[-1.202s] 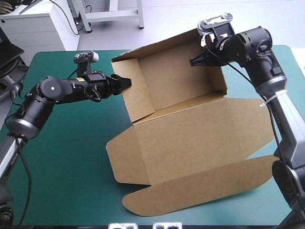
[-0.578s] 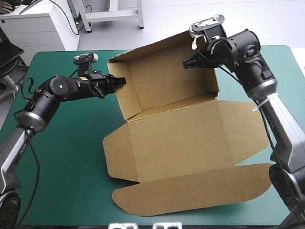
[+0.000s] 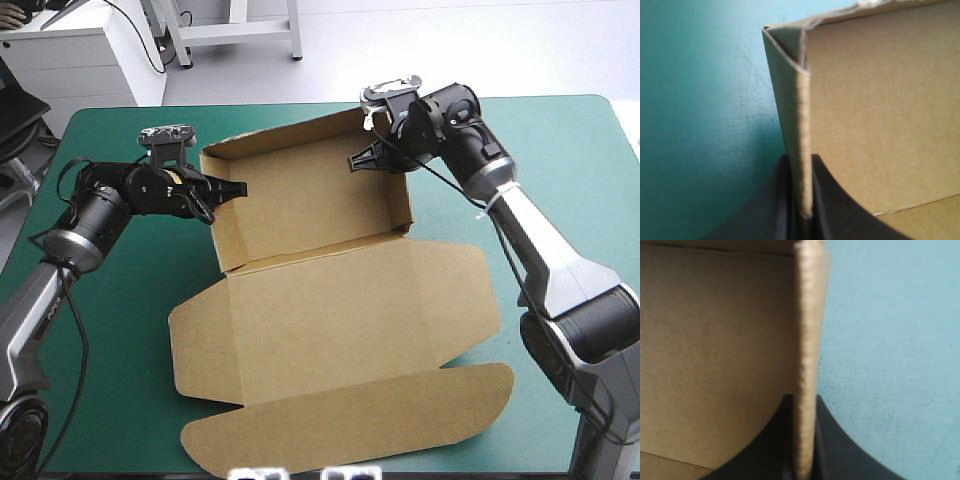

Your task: Fold the box

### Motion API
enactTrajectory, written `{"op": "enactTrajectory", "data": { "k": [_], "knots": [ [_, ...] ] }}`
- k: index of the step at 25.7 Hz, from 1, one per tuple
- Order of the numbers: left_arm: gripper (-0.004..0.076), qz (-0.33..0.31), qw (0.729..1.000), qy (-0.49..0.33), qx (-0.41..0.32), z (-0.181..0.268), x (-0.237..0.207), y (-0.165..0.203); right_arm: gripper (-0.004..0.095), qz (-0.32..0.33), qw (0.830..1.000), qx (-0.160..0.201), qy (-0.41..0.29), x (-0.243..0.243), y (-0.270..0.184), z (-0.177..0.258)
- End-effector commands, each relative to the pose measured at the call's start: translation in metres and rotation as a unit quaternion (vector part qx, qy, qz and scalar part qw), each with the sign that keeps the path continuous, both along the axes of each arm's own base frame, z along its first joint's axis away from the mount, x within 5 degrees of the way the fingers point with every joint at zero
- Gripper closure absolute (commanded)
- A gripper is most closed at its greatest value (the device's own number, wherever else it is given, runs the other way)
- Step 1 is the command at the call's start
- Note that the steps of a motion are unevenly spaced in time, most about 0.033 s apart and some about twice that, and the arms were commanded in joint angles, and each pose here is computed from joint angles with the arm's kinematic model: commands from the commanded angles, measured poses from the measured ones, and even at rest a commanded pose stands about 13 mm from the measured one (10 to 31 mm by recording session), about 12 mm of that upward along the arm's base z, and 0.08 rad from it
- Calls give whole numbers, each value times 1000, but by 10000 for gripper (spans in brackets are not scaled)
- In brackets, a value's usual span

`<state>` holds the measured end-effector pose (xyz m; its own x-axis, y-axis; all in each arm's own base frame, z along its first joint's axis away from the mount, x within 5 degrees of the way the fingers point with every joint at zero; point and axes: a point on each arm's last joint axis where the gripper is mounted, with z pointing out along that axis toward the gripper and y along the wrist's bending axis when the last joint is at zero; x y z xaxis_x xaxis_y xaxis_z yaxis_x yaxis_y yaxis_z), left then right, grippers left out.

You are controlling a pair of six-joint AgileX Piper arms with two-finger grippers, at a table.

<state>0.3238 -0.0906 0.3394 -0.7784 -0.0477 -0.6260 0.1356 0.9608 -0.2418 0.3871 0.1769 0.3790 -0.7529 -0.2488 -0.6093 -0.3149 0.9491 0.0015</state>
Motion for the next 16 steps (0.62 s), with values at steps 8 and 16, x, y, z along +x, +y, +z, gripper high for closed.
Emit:
{"op": "enactTrajectory", "data": {
  "k": [8, 16],
  "knots": [
    [732, -2, 994, 81, 68, -46, 27, -1, 922, 7, 998, -32, 48, 28, 10, -49],
    [732, 4, 994, 100, 46, -78, 46, -9, 922, 8, 994, -50, 100, 54, 3, -103]
  ]
}}
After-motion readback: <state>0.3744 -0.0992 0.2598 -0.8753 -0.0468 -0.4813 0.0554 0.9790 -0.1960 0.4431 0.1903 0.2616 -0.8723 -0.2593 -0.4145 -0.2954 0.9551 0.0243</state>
